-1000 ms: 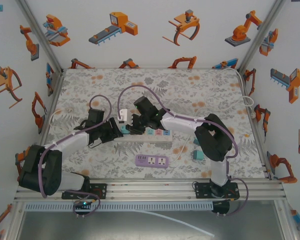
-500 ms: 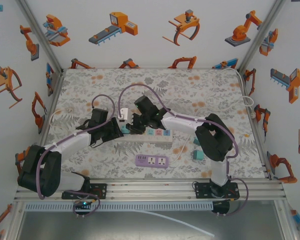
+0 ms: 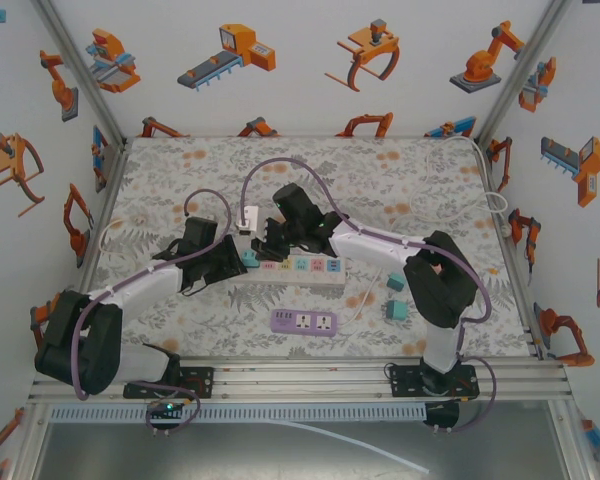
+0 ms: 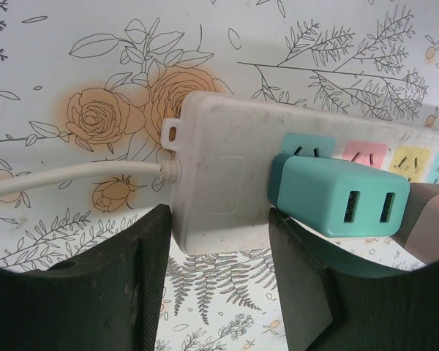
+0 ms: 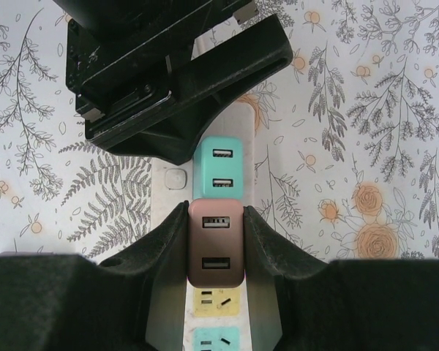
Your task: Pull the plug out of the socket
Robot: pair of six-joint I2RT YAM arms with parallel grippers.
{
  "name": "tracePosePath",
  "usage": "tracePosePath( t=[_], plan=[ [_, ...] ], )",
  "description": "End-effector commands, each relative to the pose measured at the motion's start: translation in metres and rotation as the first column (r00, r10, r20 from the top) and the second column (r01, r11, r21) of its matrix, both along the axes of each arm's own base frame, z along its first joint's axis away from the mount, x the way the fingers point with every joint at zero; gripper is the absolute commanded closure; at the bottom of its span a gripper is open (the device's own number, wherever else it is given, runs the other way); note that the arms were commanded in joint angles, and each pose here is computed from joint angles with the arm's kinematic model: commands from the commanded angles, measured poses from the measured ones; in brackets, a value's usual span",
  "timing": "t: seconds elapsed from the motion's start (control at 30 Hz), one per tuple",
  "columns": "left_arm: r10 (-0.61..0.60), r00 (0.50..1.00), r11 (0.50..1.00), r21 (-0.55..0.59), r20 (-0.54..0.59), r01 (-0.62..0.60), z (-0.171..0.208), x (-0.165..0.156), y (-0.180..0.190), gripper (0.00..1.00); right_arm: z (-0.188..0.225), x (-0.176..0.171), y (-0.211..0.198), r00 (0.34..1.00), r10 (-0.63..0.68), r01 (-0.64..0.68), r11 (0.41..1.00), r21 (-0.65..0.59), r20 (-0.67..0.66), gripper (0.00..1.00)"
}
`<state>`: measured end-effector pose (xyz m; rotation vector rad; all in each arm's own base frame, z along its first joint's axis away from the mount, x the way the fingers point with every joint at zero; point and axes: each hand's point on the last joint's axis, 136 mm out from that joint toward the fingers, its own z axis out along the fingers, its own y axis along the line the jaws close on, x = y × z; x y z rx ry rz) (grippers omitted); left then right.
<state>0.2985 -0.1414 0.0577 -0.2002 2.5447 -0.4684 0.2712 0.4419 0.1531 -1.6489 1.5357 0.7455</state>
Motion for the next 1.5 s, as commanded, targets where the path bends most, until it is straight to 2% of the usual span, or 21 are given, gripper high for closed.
tracePosePath(
  t=[0.0,0.2,0.3,0.37,0.43,0.53,0.73,0.83,0.93,1.07,1.17,1.23,1.37,1.4,1.47],
  plan=[
    [0.012,0.997,0.993,0.117,-0.072,-0.003,-0.018,-0.019,0.02,0.48,0.037,-0.005,0.007,0.999,0.016,-0.02,0.994,0.109,0.042,0.96],
    [-0.027,0.999,0.999,0.047,0.034,0.025,0.016,-0.015,0.01,0.47,0.065,-0.002,-0.002,0.996,-0.087,0.085,0.979,0.184,0.003,0.97],
    [-0.059,0.992,0.998,0.003,0.112,0.059,0.042,-0.014,0.003,0.46,0.081,0.005,-0.011,0.978,-0.201,0.209,0.952,0.225,-0.061,0.98],
    [-0.086,0.983,0.996,-0.023,0.164,0.091,0.059,-0.016,-0.003,0.46,0.092,0.015,-0.021,0.943,-0.308,0.33,0.913,0.24,-0.125,0.98],
    [-0.137,0.964,0.987,-0.052,0.226,0.153,0.079,-0.022,-0.011,0.45,0.1,0.027,-0.036,0.881,-0.427,0.466,0.856,0.225,-0.204,0.98],
    [-0.227,0.918,0.96,-0.082,0.324,0.267,0.108,-0.033,-0.028,0.44,0.109,0.039,-0.061,0.788,-0.53,0.601,0.772,0.205,-0.314,0.98],
    [-0.366,0.786,0.882,-0.083,0.497,0.463,0.156,-0.061,-0.056,0.42,0.114,0.063,-0.133,0.556,-0.591,0.797,0.579,0.173,-0.585,0.97],
    [-0.415,0.707,0.836,-0.067,0.573,0.545,0.177,-0.075,-0.068,0.41,0.107,0.073,-0.18,0.419,-0.599,0.877,0.461,0.135,-0.683,0.97],
    [-0.456,0.634,0.786,-0.051,0.625,0.616,0.191,-0.087,-0.08,0.4,0.094,0.076,-0.23,0.293,-0.639,0.94,0.33,0.091,-0.711,0.96],
    [-0.513,0.549,0.718,-0.021,0.66,0.695,0.201,-0.102,-0.095,0.35,0.072,0.076,-0.306,0.066,-0.664,0.997,0.077,0.02,-0.745,0.95],
    [-0.545,0.505,0.687,0.012,0.67,0.726,0.204,-0.108,-0.103,0.3,0.053,0.068,-0.361,-0.1,-0.621,0.992,-0.118,-0.033,-0.777,0.95],
    [-0.556,0.491,0.68,0.028,0.671,0.732,0.204,-0.11,-0.106,0.24,0.038,0.058,-0.396,-0.216,-0.571,0.964,-0.255,-0.079,-0.792,0.95],
    [-0.559,0.496,0.692,0.045,0.665,0.72,0.201,-0.107,-0.106,0.13,0.005,0.023,-0.455,-0.437,-0.477,0.844,-0.511,-0.164,-0.763,0.95],
    [-0.555,0.498,0.698,0.048,0.666,0.714,0.201,-0.106,-0.105,0.09,-0.002,0.011,-0.466,-0.487,-0.457,0.804,-0.568,-0.176,-0.744,0.95],
    [-0.549,0.51,0.714,0.054,0.662,0.698,0.199,-0.103,-0.102,0.02,-0.011,-0.007,-0.481,-0.546,-0.435,0.748,-0.639,-0.181,-0.716,0.93]
  ],
)
